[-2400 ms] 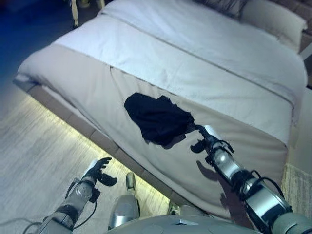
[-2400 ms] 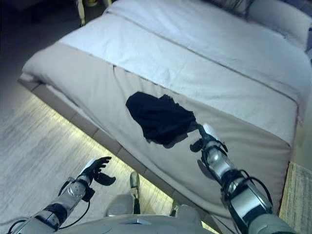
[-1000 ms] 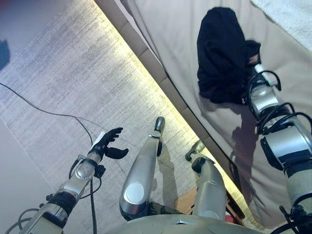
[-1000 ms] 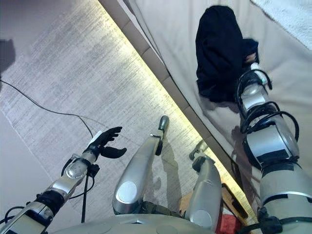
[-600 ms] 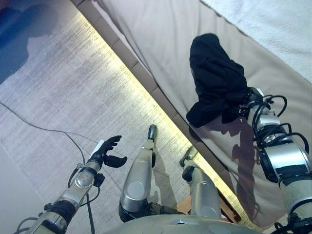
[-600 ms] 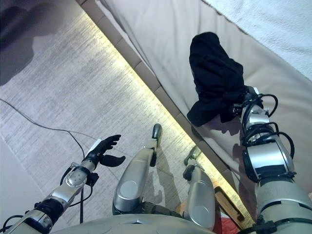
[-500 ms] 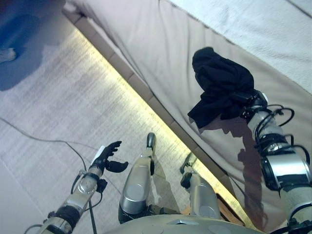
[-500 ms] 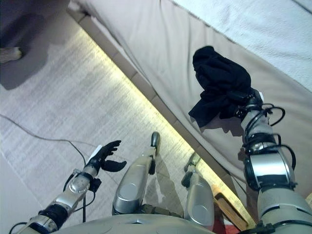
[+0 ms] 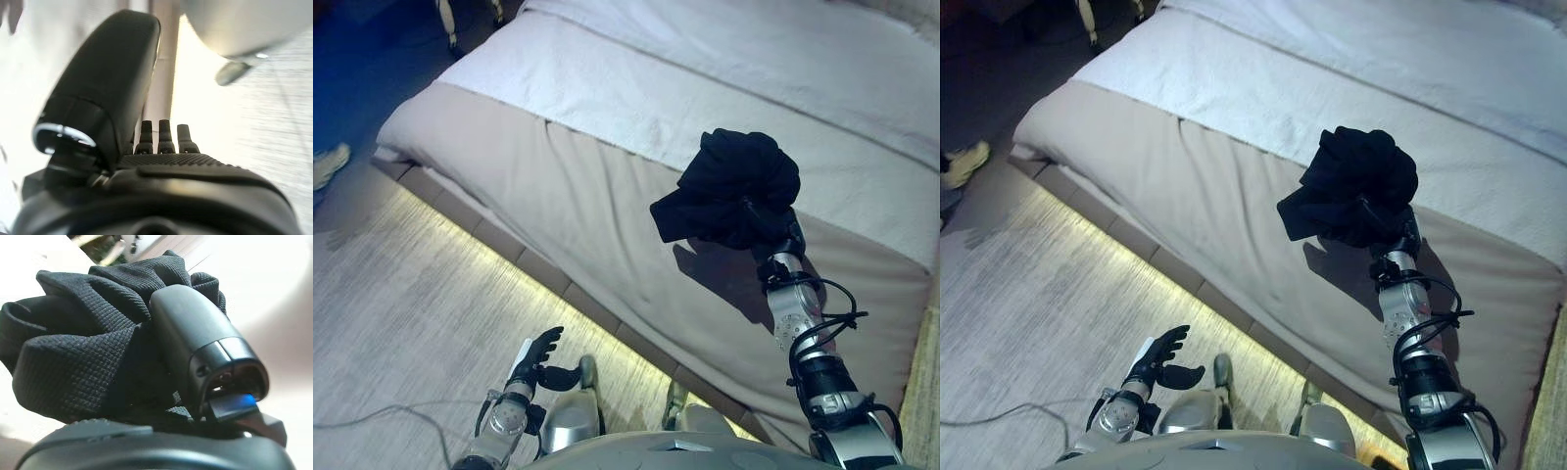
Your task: Pick up the clothes from the bed and place them into the basket
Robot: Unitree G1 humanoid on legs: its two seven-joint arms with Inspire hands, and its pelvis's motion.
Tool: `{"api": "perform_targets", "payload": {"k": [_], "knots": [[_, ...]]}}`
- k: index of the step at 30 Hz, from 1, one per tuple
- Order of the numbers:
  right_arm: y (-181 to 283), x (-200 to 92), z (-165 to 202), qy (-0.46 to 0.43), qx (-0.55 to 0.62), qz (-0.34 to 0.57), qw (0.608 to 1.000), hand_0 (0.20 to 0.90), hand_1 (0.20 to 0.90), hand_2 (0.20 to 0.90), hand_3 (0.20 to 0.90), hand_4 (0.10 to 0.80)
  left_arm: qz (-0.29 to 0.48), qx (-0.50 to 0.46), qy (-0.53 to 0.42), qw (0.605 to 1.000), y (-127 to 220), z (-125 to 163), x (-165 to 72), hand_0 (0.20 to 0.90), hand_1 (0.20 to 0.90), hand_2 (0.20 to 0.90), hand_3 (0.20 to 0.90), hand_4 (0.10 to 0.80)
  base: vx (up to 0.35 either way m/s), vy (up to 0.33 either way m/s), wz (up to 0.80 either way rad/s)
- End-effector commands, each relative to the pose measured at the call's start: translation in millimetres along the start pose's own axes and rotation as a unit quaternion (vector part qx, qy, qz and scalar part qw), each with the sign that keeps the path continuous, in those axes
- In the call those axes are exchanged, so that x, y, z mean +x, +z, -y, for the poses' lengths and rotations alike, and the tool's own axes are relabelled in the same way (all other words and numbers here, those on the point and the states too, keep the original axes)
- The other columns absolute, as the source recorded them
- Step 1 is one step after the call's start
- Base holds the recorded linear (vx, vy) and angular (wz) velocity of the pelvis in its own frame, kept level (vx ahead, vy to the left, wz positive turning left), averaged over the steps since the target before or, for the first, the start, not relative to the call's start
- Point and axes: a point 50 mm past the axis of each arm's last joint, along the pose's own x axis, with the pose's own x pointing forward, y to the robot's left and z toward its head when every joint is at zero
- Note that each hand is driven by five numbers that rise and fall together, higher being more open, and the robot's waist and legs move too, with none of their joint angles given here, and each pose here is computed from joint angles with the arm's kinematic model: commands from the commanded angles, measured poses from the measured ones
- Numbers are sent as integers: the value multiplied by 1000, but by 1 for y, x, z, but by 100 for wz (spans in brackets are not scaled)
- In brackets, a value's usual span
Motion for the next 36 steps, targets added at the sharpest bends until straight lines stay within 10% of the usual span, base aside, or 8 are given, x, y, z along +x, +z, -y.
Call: {"api": "perform_targets", "payload": {"k": [1,14,23,36], "knots": [[86,2,-20,60,-38,234,970,300,300,300,200,100,-15,19,-11,1000,-20,4,-11,900,900,900,900,800,-27,-29,-13],[120,-25,-21,66,-137,317,936,300,300,300,200,100,4,11,-24,1000,-4,8,0,900,900,900,900,800,-26,-23,-20],[87,-18,-32,-2,-114,287,951,300,300,300,200,100,17,14,-34,999,5,20,4,900,900,900,900,800,30,125,-131],[48,-26,-4,-59,-115,176,976,300,300,300,200,100,-40,35,20,998,-12,-29,6,900,900,900,900,800,-91,125,-91]]}}
